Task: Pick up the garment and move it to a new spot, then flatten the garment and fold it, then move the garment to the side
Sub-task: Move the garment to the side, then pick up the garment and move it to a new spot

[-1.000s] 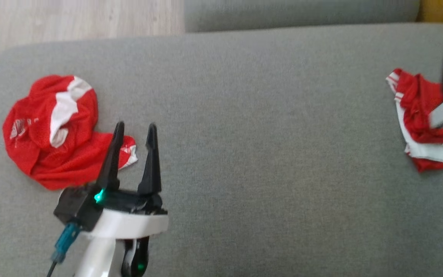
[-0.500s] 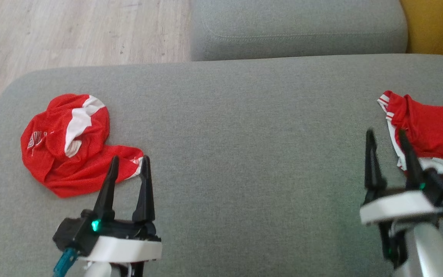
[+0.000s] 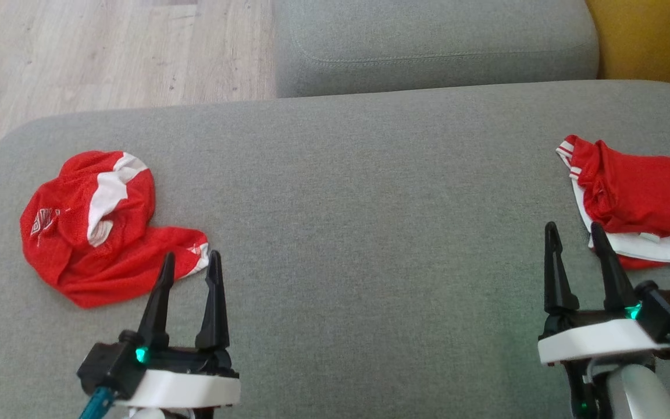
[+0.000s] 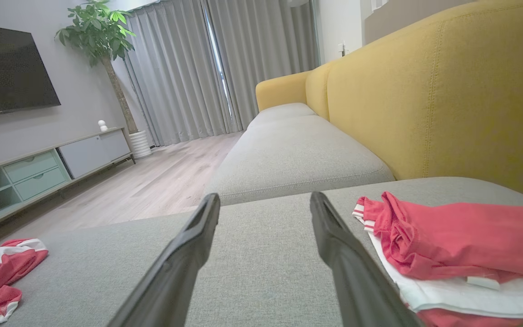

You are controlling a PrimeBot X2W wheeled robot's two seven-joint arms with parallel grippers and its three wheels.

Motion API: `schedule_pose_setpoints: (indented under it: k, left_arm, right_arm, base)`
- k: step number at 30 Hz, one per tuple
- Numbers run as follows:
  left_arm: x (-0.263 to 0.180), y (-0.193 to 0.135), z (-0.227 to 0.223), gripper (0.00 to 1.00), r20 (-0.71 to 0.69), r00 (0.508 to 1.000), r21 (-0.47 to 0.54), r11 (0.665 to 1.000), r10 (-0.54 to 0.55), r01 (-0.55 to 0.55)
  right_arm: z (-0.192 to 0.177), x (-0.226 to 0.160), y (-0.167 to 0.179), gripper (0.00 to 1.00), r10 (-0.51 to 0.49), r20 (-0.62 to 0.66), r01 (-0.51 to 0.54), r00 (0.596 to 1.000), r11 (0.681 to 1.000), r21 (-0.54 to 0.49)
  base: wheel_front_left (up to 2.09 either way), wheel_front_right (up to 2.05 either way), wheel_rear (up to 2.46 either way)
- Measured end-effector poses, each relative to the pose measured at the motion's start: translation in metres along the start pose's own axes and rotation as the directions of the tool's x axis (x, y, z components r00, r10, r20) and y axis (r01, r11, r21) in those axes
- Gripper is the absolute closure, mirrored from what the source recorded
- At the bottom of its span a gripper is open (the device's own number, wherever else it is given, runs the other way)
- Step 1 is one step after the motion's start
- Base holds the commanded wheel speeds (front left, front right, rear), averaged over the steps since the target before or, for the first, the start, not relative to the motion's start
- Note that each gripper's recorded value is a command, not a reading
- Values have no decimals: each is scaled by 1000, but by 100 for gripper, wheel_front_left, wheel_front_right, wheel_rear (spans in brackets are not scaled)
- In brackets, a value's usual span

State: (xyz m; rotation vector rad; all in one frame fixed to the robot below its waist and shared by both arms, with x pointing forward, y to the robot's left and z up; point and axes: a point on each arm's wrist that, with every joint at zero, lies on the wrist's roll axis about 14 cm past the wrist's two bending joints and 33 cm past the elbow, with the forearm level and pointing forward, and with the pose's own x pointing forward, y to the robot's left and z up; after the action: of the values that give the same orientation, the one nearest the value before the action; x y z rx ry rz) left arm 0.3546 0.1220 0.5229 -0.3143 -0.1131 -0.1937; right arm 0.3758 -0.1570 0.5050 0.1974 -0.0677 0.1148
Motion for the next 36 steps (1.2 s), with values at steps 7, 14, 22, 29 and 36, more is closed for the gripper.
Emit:
schedule_pose_setpoints:
  k: [7, 14, 22, 29, 36]
  left_arm:
    - [-1, 0, 1, 0, 3, 1000, -7, 1000, 1, -1]
    - [-2, 0, 1, 0, 2, 1000, -6, 1000, 2, -2]
    - [-3, 2, 0, 0, -1, 1000, -6, 1000, 11, -11]
    - [-11, 15, 5, 0, 13, 998, 2, 998, 58, -58]
    - [-33, 43, 15, 0, 43, 986, 21, 987, 161, -162]
  right_arm:
    - [2, 0, 1, 0, 1, 7, -1, 1000, 1000, -1]
    - [3, 0, 1, 0, 2, 8, -2, 1000, 1000, -1]
    - [2, 1, 3, 0, 8, 5, -8, 1000, 1000, 0]
    - [-3, 9, 21, 0, 64, -7, -64, 998, 998, 6]
    - [-21, 11, 60, 0, 179, -60, -177, 982, 984, 31]
  base:
    - [0, 0, 0]
    - [0, 0, 0]
    - [0, 0, 0]
    - [0, 0, 0]
    - [0, 0, 0]
